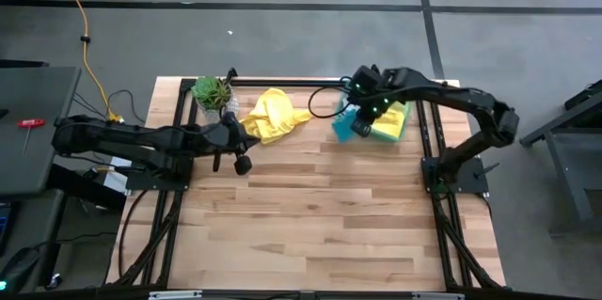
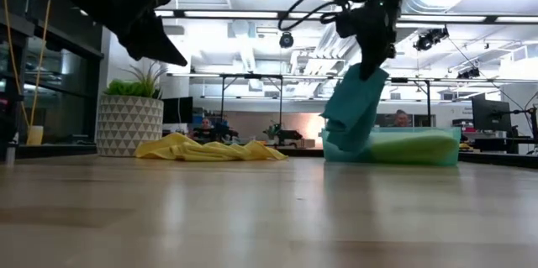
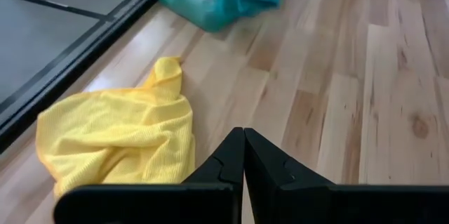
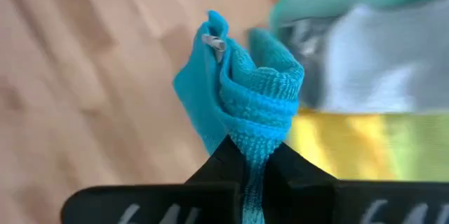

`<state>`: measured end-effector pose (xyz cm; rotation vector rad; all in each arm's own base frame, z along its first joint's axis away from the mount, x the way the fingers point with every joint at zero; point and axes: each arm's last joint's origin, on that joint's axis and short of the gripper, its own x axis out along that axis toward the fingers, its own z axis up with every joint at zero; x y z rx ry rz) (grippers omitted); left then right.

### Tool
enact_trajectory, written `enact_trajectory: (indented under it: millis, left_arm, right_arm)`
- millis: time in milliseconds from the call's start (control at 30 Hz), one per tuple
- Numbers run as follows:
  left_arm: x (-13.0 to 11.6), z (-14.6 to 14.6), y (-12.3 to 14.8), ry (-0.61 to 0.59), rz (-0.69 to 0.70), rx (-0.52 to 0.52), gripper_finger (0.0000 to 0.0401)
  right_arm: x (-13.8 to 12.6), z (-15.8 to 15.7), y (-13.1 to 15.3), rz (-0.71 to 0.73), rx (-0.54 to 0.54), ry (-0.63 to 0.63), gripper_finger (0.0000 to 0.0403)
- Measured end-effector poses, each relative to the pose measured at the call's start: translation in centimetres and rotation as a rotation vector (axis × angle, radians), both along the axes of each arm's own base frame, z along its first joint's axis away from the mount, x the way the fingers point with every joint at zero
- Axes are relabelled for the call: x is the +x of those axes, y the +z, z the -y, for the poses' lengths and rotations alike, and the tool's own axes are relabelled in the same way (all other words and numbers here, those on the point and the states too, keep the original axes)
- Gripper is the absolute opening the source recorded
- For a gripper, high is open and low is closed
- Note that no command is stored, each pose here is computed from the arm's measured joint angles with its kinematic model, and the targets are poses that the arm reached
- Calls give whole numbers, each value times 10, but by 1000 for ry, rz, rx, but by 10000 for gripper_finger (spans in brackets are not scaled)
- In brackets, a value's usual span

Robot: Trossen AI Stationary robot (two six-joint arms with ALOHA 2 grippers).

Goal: Fold microfiber towels
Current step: Put the blue towel into the bin

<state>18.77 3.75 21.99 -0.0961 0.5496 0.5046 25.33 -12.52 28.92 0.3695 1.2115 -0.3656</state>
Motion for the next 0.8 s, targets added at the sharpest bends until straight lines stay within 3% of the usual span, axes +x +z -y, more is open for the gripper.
enact_trajectory:
  millis: [300, 533, 800]
  left_arm:
    - [3, 0, -4, 19, -4, -32, 0]
    - [3, 0, -4, 17, 11, -69, 0]
    - [3, 0, -4, 10, 7, -62, 0]
  right_arm:
    - [27, 38, 3, -246, -257, 183, 1]
    - [36, 67, -29, -410, -211, 137, 0]
    - [41, 90, -58, -518, -258, 95, 0]
